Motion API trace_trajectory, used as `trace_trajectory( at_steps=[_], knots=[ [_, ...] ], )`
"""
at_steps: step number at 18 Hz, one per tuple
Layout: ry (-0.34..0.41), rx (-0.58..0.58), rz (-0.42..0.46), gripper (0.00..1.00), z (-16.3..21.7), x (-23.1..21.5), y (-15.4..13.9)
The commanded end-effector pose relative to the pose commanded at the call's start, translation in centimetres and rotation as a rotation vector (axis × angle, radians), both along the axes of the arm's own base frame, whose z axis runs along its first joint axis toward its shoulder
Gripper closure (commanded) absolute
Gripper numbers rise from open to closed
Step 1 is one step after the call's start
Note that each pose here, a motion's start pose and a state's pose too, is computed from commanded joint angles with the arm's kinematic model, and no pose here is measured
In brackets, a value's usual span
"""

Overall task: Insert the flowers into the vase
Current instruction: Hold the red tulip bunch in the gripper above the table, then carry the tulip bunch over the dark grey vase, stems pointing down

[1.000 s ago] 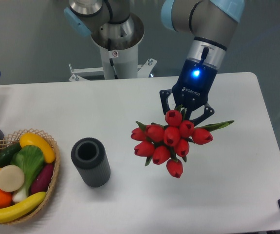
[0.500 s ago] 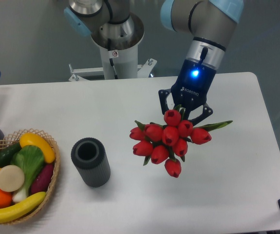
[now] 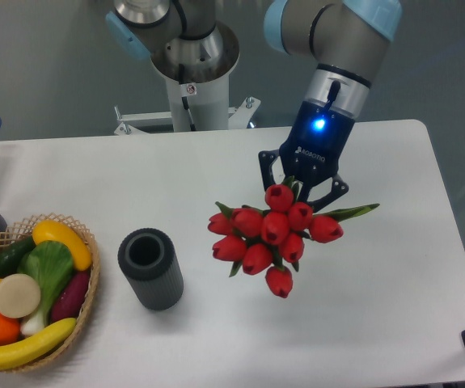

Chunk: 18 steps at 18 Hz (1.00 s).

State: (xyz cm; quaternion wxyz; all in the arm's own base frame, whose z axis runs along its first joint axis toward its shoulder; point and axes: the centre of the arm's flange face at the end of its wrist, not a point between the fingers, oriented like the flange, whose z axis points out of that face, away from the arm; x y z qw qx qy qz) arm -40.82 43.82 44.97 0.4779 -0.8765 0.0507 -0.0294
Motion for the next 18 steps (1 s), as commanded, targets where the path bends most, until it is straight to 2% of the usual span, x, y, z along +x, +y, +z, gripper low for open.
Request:
trace_trajectory(
  at_steps=[4, 9, 14, 18],
  knots=[
    [-0.046, 0.147, -0.102, 0.75, 0.3, 1.6, 1.0],
    [-0.050, 0.293, -0.272, 0.75, 0.4, 5.1, 3.2],
    [-0.065, 0.412, -0.375, 0.75, 0.6, 7.4, 4.1],
    [-0.046, 0.503, -0.442, 0.75, 0.0, 8.8, 4.2]
  ],
)
